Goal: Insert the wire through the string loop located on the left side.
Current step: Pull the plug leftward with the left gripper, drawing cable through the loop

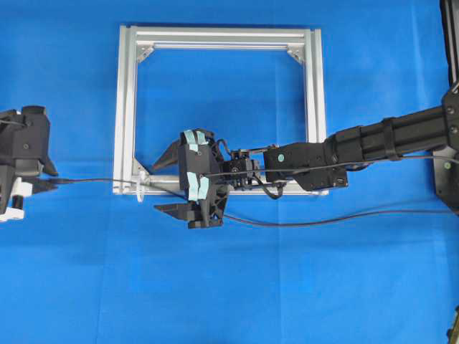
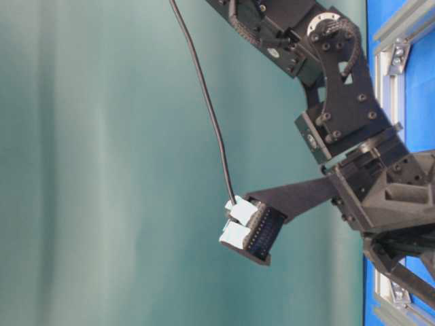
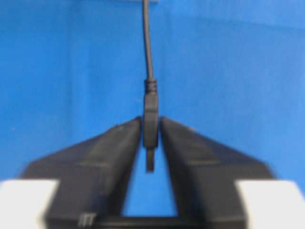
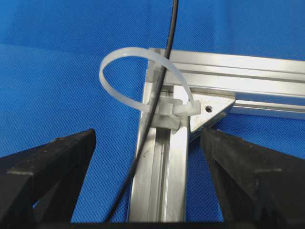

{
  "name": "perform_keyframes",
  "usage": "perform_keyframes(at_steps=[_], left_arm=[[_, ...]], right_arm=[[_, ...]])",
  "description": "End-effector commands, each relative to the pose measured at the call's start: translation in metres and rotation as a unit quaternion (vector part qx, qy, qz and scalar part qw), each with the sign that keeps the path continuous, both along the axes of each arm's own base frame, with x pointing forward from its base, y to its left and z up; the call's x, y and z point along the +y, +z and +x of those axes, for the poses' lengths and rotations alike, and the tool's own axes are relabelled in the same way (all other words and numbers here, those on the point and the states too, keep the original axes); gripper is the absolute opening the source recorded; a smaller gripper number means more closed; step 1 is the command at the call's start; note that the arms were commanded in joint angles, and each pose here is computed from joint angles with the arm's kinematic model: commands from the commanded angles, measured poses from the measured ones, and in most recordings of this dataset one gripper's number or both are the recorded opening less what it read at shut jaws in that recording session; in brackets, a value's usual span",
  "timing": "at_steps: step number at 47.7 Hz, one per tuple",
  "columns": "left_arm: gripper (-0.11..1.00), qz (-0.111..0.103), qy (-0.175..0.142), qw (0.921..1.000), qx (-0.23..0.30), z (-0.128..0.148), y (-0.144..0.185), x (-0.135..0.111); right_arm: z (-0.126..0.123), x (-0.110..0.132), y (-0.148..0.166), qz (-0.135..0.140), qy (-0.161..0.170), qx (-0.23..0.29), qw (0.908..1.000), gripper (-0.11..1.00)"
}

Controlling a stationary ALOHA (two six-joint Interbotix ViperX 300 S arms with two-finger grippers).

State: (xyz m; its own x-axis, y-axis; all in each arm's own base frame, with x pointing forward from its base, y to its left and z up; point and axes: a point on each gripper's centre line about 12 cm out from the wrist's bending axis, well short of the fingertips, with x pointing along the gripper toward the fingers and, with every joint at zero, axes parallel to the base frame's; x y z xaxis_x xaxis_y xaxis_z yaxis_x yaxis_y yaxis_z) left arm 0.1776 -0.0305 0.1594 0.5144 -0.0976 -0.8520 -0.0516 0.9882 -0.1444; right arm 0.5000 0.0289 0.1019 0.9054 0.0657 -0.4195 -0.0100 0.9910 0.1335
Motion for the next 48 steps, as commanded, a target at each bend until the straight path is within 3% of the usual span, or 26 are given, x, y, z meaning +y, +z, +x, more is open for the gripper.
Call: perform_keyframes(at_steps=[1, 5, 8, 16, 23, 35, 48], left_arm=[[0.38, -0.005, 0.009, 0.9999, -0.006, 0.0, 0.003, 0.001], [0.64, -0.011, 0.022, 0.9997, -0.001, -0.005, 0.001, 0.002], [0.74, -0.016, 0.028, 0.9995, -0.001, -0.008, 0.001, 0.002], [0.63, -0.022, 0.029, 0.9989, -0.029, -0.011, 0.009, 0.003], [0.61, -0.031, 0.029, 0.9961, -0.078, -0.011, 0.021, 0.003], [0.61, -0.05, 0.022, 0.9732, -0.223, 0.001, 0.055, 0.002], [0.6, -0.061, 0.019, 0.9467, -0.316, 0.012, 0.075, 0.0]], right_arm=[[0.005, 0.002, 0.033, 0.003, 0.001, -0.037, 0.9993, 0.92], [0.004, 0.002, 0.036, 0.003, 0.001, -0.039, 0.9992, 0.92], [0.004, 0.002, 0.04, 0.004, 0.002, -0.04, 0.9992, 0.92], [-0.002, 0.003, 0.059, 0.002, 0.003, -0.038, 0.9993, 0.92], [-0.006, 0.003, 0.081, 0.0, 0.003, -0.042, 0.9991, 0.92], [-0.013, 0.002, 0.115, 0.001, 0.002, -0.06, 0.9982, 0.92], [-0.019, 0.002, 0.136, -0.001, 0.003, -0.075, 0.9971, 0.92]])
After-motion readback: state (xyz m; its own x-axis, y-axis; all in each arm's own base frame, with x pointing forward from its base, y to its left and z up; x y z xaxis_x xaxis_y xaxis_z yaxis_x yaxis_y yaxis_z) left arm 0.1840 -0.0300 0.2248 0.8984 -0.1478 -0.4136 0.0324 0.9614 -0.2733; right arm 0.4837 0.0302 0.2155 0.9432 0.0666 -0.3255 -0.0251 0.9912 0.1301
